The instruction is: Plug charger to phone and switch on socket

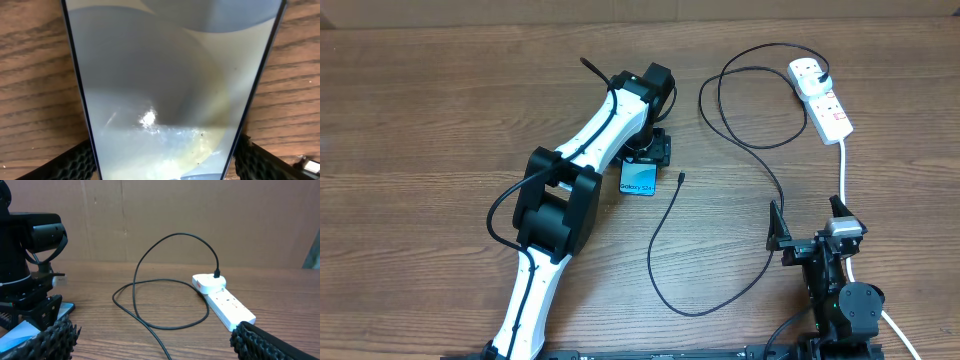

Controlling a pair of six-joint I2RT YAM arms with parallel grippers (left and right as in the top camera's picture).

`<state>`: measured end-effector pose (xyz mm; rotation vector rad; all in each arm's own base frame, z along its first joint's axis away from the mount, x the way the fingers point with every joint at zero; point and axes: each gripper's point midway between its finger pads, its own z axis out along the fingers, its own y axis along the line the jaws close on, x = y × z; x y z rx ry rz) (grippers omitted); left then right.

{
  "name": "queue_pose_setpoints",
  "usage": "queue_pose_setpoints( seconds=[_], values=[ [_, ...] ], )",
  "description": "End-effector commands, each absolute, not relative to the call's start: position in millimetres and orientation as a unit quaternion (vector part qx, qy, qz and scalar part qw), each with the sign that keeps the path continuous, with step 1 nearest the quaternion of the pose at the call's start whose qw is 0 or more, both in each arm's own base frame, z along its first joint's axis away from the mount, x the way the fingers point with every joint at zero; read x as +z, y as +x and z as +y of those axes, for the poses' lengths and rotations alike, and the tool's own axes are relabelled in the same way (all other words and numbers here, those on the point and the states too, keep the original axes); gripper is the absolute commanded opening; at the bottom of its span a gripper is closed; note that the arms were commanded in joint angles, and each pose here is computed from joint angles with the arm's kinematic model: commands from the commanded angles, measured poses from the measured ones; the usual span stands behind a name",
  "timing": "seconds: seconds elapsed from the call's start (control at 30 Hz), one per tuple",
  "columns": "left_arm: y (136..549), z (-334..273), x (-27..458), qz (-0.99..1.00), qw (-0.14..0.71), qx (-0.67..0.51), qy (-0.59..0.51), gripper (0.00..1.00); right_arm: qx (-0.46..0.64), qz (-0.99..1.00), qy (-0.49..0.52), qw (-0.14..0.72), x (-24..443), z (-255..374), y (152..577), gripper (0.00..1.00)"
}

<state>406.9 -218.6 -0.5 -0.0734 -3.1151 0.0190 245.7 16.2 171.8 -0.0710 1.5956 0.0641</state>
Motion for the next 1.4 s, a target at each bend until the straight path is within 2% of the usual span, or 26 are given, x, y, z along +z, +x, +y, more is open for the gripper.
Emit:
queue_pose_setpoints(
  seconds=[0.0,0.07,0.53,0.73,1.23,1.37],
  values=[
    [397,-206,-38,-0.998,0.041,-0.026,-0.029,0.81,0.029,0.714,-0.033,0.699,170,17,246,1.0],
    [398,-206,-38,-0.998,0.04,-0.026,-0.029,0.79,0.029,0.714,-0.033,0.699,170,17,246,1.0],
    [398,-206,-38,-0.998,0.039,-0.025,-0.029,0.78,0.029,0.714,-0.033,0.699,170,17,246,1.0],
    [398,-206,-38,-0.998,0.04,-0.026,-0.031,0.72,0.029,0.714,-0.033,0.699,170,17,246,1.0],
    [395,-209,-32,-0.998,0.049,-0.015,-0.029,0.77,0.029,0.714,-0.033,0.699,170,17,246,1.0],
    [401,-216,-12,-0.999,0.044,-0.005,-0.026,0.75,0.029,0.714,-0.033,0.699,170,17,246,1.0]
  ],
)
